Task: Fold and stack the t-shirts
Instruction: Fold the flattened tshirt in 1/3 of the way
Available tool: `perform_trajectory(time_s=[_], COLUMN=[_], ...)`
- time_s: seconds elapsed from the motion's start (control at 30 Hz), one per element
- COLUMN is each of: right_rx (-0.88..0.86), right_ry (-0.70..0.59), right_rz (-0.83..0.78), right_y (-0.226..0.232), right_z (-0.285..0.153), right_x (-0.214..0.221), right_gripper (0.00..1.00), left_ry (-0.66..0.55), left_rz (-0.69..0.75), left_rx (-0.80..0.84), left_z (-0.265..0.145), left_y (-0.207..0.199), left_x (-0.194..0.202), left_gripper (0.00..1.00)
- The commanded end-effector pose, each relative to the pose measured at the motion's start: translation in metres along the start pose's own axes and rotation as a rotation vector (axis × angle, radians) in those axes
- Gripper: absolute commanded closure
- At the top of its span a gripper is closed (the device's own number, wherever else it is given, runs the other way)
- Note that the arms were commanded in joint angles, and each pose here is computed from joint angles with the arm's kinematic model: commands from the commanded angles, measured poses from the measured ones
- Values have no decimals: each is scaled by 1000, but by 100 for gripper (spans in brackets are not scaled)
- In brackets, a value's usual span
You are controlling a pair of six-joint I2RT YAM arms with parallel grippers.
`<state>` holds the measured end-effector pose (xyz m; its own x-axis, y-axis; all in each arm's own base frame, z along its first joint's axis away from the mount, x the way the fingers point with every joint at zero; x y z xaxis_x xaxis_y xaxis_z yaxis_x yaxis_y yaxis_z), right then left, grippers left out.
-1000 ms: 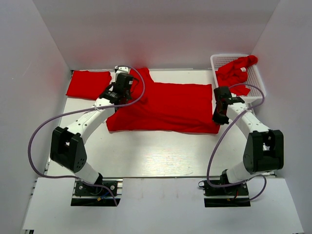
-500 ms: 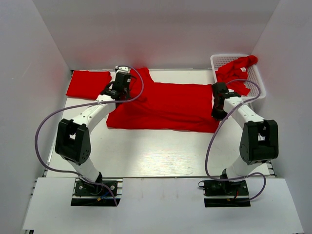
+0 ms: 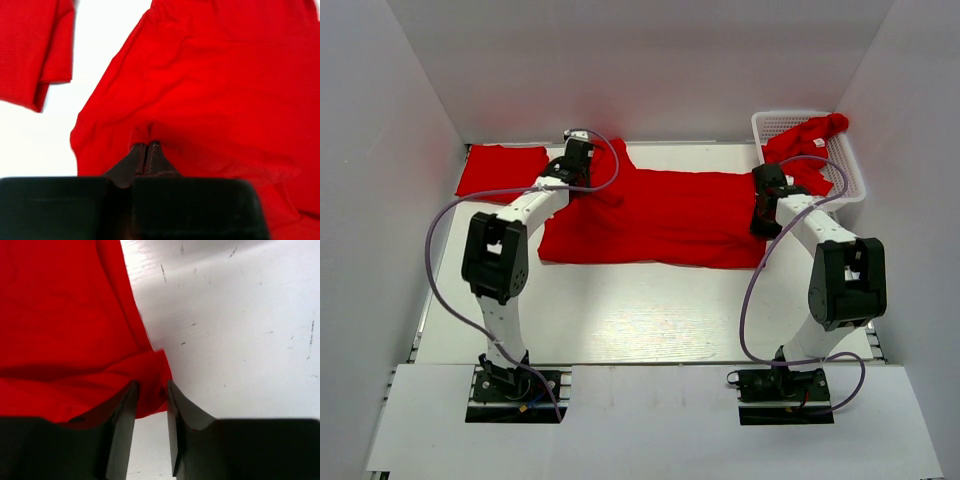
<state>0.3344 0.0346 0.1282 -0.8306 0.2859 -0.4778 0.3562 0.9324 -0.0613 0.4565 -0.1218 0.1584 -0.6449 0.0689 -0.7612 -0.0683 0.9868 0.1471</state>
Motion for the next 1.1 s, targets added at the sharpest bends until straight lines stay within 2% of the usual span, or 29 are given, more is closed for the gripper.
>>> perform_trajectory(time_s=[0.0,0.03,0.07,0.1,0.13,0.2,0.23,0.3,0.37,0.4,0.6,0.63,0.67,0.77,0.93,1.07], right_rx=[-29,-26,-27,-40,-44,-86,-88,-132,-169,-183,-244,-260,-284,-331,-374,-365], right_ry=[-59,-55,-57,-56,-59,-61,-62,-47,-28,-30,-7,-9,-35,-4,42,49], right_rz=[-17,-20,-27,-26,-26,-36,-39,-53,-58,-74,-94,-96,-100,-122,-133,-118], right_y=[7,6,6,8,7,10,10,14,17,17,19,20,23,29,44,50], right_z=[-3,-4,-4,-6,-9,-15,-17,-21,-23,-26,-36,-38,-42,-37,-20,-4], right_x=[-19,-18,-18,-18,-18,-19,-20,-17,-13,-12,5,6,5,15,21,17], right_gripper=[61,58,58,58,57,48,48,38,21,10,10,10,10,10,10,10], left_ry=[-20,-9,-2,-9,-18,-27,-30,-22,-32,-30,46,104,105,158,204,261], left_rz=[-54,-69,-66,-70,-74,-68,-68,-71,-75,-75,-114,-106,-118,-129,-151,-159], left_rx=[13,5,3,14,16,17,8,0,1,1,28,51,71,131,233,246], left_z=[-2,0,2,0,-1,-7,-9,-17,-26,-36,-72,-71,-81,-76,-64,-48], left_y=[4,8,7,6,6,7,9,16,19,23,34,32,34,27,8,1], left_x=[-23,-23,-23,-29,-33,-42,-46,-50,-56,-56,-22,1,6,44,71,98], left_gripper=[68,50,37,7,0,0,0,0,0,0,0,0,0,0,0,0])
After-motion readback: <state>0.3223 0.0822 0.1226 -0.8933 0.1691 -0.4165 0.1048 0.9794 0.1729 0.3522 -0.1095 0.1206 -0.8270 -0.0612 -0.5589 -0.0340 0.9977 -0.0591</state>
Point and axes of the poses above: each gripper's point midway between its finger pads, its own z axis out along the fingers, its own y axis along the line the jaws close on, x = y × z, the point moved 6 cm from there along -z, back along the fingers, and after that the axes turned 4 degrees about z, right-handed, at the moved point
